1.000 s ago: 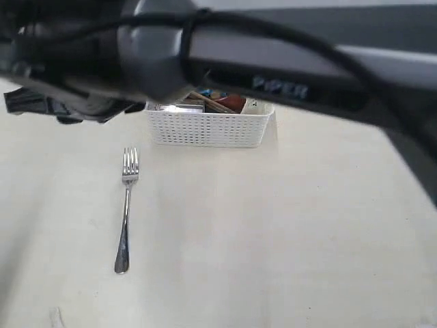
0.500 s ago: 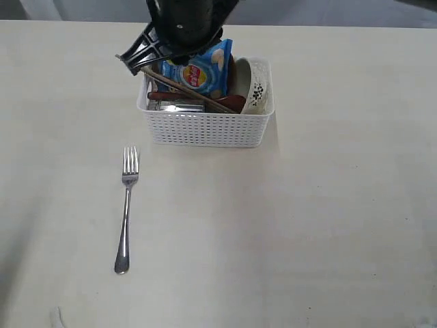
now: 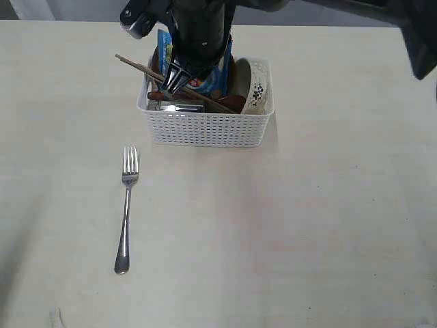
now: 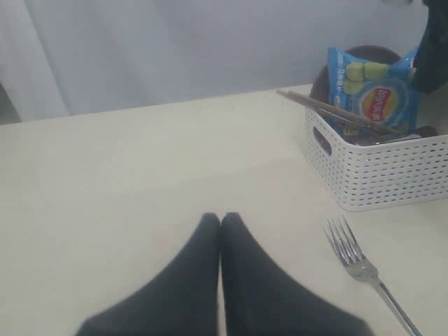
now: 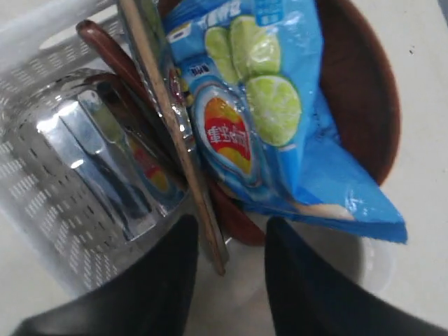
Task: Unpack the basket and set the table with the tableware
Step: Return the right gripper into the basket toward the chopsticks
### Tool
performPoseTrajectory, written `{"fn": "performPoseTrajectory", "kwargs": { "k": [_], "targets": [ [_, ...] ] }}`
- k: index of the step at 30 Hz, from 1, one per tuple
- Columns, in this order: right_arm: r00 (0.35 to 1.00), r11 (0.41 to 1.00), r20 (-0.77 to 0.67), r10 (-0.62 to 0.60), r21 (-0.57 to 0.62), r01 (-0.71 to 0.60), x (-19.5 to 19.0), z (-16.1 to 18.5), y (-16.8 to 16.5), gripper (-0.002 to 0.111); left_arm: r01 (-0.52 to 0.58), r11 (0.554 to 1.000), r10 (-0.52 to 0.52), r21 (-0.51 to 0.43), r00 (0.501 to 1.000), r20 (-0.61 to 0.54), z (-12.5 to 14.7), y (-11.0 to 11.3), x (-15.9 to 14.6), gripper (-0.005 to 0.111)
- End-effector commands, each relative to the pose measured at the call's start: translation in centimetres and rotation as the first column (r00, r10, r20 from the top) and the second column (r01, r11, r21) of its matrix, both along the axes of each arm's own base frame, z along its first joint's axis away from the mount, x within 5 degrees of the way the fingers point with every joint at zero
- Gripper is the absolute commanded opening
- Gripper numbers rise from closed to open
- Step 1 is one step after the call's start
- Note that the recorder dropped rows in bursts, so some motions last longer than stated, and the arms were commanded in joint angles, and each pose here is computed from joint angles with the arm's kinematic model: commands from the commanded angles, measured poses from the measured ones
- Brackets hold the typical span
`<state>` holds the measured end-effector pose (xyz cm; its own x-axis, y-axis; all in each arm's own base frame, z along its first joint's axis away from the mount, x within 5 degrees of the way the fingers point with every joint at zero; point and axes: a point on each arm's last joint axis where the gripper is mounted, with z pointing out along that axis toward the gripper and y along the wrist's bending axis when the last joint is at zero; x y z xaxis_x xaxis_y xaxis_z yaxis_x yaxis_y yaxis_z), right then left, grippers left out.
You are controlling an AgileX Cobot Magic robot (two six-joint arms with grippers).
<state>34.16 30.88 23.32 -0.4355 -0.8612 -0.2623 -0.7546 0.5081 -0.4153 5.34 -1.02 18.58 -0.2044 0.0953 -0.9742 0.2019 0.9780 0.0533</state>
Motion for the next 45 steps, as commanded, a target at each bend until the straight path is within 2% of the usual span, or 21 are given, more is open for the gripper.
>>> {"fn": "performPoseTrajectory", "kwargs": {
  "k": [1, 10, 20, 34, 40, 45],
  "targets": [
    [0.999, 0.999, 0.005, 0.041, 0.001, -0.041, 0.5, -1.5, 0.6, 0.043, -0.001, 1.000, 0.001, 0.000, 1.000, 0.009, 0.0, 0.0, 0.0, 0.000],
    [0.999, 0.998, -0.004, 0.054, 0.030, -0.054, 0.9, -3.2, 1.3, 0.042, -0.001, 1.000, 0.001, 0.000, 1.000, 0.009, 0.0, 0.0, 0.0, 0.000],
    [0.994, 0.984, 0.051, 0.093, 0.150, -0.099, 1.1, -3.4, 2.8, 0.042, -0.001, 1.000, 0.001, 0.000, 1.000, 0.009, 0.0, 0.0, 0.0, 0.000],
    [0.993, 0.980, 0.053, 0.109, 0.164, -0.117, 1.6, -5.8, 3.6, 0.042, -0.001, 1.000, 0.001, 0.000, 1.000, 0.009, 0.0, 0.0, 0.0, 0.000],
    [0.988, 0.987, 0.114, 0.102, 0.115, -0.115, 2.2, -5.6, 3.2, 0.042, -0.001, 1.000, 0.001, 0.000, 1.000, 0.009, 0.0, 0.0, 0.0, 0.000],
    [0.991, 0.989, 0.098, 0.095, 0.104, -0.105, 2.3, -6.8, 3.3, 0.042, -0.001, 1.000, 0.001, 0.000, 1.000, 0.009, 0.0, 0.0, 0.0, 0.000]
  ]
}}
